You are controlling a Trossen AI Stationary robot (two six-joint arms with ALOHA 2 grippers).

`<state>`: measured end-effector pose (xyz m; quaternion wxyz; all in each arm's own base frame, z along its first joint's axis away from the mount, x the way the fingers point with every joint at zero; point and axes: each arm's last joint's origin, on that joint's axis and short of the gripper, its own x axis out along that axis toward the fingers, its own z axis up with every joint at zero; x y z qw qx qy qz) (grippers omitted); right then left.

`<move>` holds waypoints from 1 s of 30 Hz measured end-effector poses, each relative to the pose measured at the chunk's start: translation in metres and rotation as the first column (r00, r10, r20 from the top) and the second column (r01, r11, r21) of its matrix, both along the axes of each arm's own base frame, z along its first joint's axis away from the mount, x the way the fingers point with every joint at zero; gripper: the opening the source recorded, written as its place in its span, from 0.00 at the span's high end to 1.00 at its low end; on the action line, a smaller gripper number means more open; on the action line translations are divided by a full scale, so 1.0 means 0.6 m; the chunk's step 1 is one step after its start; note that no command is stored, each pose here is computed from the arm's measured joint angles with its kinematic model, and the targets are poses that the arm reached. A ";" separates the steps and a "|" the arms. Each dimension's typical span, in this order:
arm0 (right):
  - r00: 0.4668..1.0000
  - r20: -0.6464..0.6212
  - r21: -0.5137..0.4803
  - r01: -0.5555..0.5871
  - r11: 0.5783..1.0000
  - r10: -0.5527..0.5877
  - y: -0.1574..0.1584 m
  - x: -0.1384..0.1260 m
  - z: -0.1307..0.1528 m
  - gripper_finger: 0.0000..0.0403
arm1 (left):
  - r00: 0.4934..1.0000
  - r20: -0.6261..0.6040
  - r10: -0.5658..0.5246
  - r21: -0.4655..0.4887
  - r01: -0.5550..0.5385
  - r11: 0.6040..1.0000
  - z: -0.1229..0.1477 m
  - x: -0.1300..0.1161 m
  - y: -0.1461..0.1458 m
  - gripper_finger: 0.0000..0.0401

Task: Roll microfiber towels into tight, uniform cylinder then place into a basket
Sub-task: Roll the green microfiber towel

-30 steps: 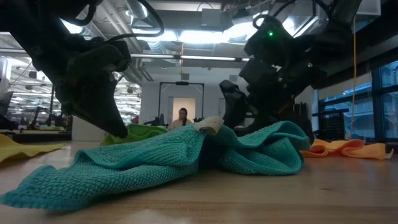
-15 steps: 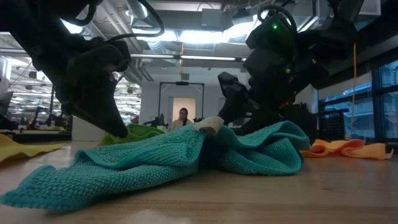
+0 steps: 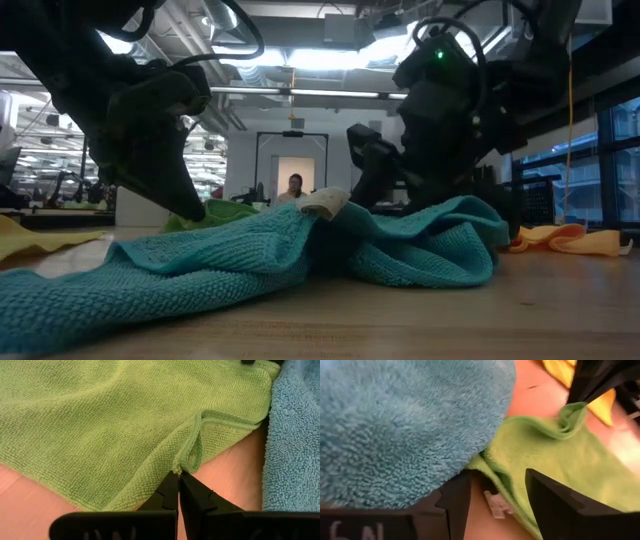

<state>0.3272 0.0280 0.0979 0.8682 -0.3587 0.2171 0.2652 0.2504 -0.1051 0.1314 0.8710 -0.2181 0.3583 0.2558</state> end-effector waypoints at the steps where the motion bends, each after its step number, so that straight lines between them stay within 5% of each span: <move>1: 1.000 0.009 0.002 -0.004 1.000 0.004 0.000 0.002 -0.004 0.53 | 1.000 0.000 0.000 0.000 0.000 1.000 0.000 0.000 0.000 1.00; 11: 0.999 0.032 0.015 -0.007 1.000 0.007 0.001 0.005 -0.007 0.56 | 1.000 0.000 0.000 0.000 0.000 1.000 0.000 0.000 0.000 1.00; 22: 0.998 0.013 0.057 0.053 0.997 -0.054 -0.011 0.006 -0.006 0.96 | 1.000 0.000 -0.001 -0.001 0.001 1.000 0.000 0.000 0.000 1.00; 30: 0.982 -0.035 0.159 0.188 0.969 -0.185 -0.045 0.007 -0.004 0.98 | 0.998 -0.029 -0.061 -0.018 0.061 0.998 -0.001 -0.002 -0.005 1.00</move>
